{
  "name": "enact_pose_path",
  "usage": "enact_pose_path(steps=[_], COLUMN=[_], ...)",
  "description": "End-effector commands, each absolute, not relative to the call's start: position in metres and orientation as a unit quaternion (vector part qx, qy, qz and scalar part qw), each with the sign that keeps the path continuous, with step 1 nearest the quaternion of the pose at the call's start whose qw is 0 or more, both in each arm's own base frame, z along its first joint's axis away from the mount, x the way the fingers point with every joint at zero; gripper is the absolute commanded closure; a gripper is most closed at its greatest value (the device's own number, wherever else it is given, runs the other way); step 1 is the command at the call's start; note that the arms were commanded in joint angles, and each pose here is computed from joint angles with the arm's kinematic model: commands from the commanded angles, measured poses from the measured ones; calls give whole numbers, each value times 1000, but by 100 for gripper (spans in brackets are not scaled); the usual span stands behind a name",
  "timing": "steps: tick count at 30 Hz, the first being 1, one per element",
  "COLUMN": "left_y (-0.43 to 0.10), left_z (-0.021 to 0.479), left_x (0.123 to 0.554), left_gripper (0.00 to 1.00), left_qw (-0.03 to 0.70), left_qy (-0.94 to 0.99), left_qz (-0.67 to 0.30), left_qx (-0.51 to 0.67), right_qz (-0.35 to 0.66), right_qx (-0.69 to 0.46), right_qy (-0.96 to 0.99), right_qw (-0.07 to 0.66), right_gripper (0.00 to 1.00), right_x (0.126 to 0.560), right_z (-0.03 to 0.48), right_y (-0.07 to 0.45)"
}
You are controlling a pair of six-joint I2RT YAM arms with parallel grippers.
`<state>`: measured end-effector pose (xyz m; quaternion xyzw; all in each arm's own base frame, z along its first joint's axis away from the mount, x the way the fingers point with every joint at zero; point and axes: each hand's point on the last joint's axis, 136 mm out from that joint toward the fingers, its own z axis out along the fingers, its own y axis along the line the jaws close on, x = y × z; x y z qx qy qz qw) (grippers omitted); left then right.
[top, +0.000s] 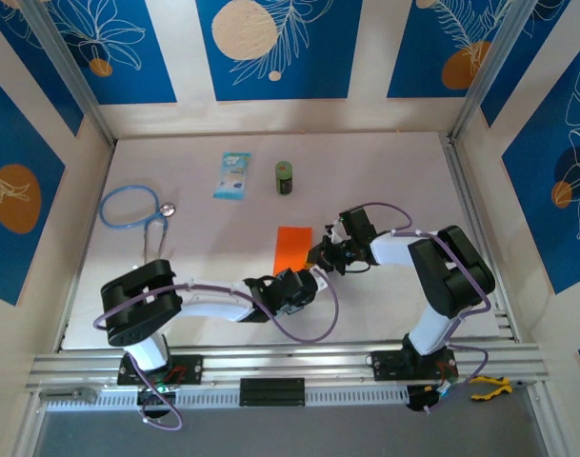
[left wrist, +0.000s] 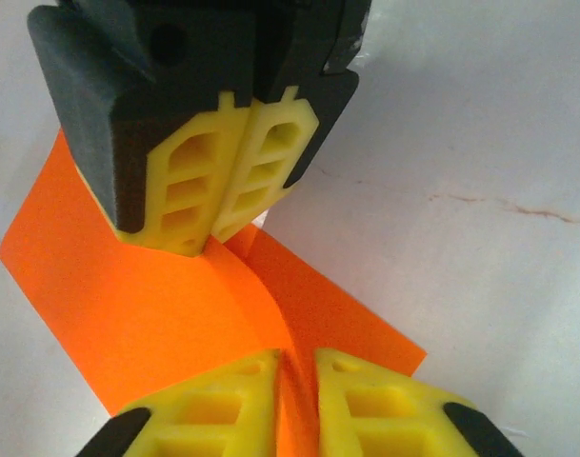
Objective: Fold a paper plane with a square sheet of paper (pick it up from the middle)
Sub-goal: Fold the triangle a second time at the center of the table.
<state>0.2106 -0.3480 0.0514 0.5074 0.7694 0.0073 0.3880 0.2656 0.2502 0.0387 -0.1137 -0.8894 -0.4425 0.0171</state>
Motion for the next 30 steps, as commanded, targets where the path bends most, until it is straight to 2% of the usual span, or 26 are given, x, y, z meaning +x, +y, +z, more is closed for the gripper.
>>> enact_pose_path(steps=[1,3,5,9,15,26,30], left_y=[-352,-351,-351,-352,-359,-376,-382], left_z=[64,65,66,68,74,93,99], left_x=[210,211,212,211,209,211,214], left_gripper=[92,100,100,100,100,100,100], left_qw=[402,402,399,375,316,244,236], left_qy=[773,778,786,814,851,857,855], left_qz=[-6,-10,-18,-64,-187,-340,-363], left_qx=[491,483,472,439,375,301,286], right_qz=[-454,-453,-450,-429,-399,-362,-387], right_qx=[-112,-114,-117,-135,-172,-172,-140], right_qy=[-884,-884,-885,-893,-899,-897,-888], right_qw=[15,14,11,-11,-52,-186,-204], right_gripper=[92,92,91,82,73,73,75], right_x=[265,265,265,266,263,247,233], right_z=[49,49,49,47,48,68,82], right_y=[250,249,246,231,197,156,157])
